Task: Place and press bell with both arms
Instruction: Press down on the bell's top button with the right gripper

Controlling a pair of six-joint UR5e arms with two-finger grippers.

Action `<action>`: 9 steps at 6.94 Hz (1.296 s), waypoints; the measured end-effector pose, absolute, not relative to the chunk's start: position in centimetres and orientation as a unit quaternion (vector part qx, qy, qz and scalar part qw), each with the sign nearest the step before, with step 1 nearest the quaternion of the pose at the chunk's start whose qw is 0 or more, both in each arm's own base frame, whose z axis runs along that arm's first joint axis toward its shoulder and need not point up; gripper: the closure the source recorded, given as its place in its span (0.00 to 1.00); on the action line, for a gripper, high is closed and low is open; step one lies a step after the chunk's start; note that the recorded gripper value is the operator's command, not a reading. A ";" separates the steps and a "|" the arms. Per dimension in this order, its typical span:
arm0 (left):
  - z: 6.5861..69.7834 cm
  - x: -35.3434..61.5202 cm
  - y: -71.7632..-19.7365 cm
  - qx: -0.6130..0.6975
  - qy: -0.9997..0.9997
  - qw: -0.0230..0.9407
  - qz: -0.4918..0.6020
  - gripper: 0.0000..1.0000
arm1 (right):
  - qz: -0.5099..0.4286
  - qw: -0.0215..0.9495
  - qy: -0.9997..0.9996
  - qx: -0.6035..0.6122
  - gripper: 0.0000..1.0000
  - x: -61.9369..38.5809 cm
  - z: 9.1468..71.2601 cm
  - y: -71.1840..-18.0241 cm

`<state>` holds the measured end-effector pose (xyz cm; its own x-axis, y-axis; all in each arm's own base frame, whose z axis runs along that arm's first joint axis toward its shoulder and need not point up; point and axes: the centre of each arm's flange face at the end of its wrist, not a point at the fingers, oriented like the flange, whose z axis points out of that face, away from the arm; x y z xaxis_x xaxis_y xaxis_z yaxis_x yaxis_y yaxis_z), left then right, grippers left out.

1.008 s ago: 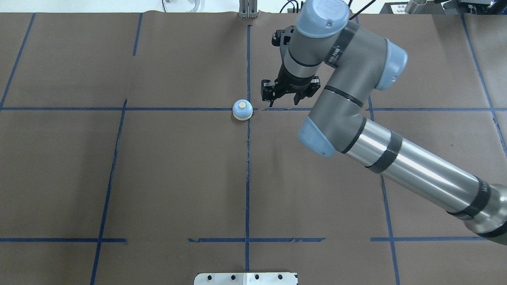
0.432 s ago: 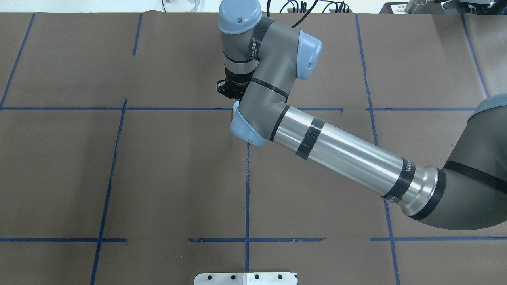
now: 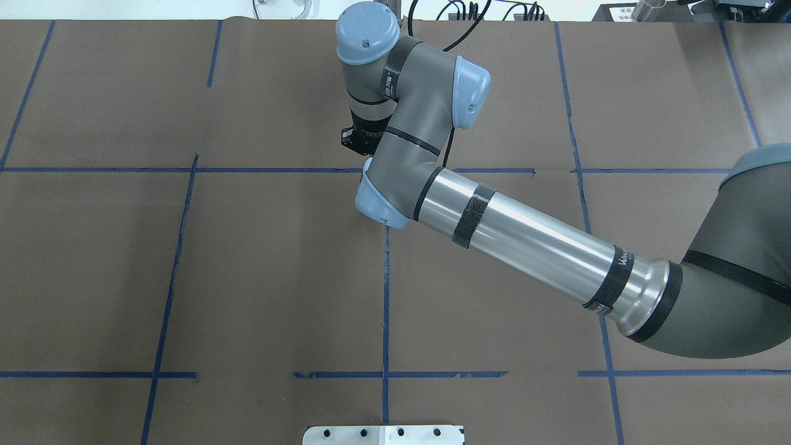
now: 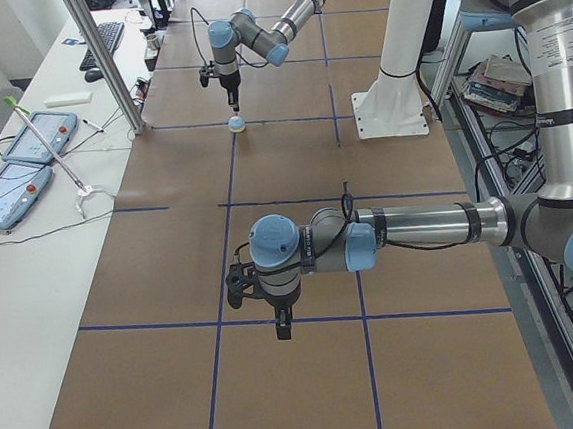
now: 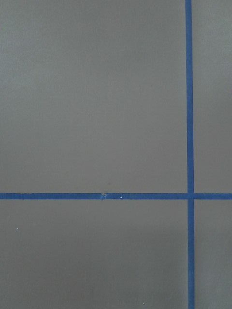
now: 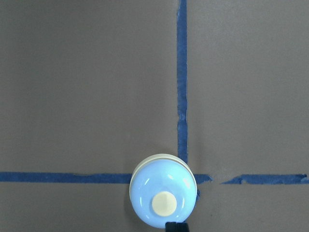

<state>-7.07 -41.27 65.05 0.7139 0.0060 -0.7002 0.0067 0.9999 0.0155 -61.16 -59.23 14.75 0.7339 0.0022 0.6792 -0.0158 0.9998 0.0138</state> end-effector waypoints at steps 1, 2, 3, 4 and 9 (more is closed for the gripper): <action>65.0 -7.1 -41.3 0.009 0.378 0.926 0.000 0.00 | 0.006 0.931 -0.366 0.017 1.00 -61.4 14.8 -59.4; 65.0 -7.1 -41.3 0.009 0.378 0.926 0.000 0.00 | 0.005 0.929 -0.370 0.024 1.00 -61.7 14.9 -59.6; 65.0 -7.1 -41.3 0.009 0.378 0.926 0.000 0.00 | 0.004 0.927 -0.374 0.029 1.00 -62.0 15.1 -59.7; 65.0 -7.1 -41.3 0.009 0.378 0.926 0.000 0.00 | 0.004 0.925 -0.378 0.034 1.00 -62.1 15.1 -59.8; 65.0 -7.1 -41.3 0.009 0.378 0.926 0.000 0.00 | -0.002 0.929 -0.369 0.030 1.00 -63.7 16.6 -59.1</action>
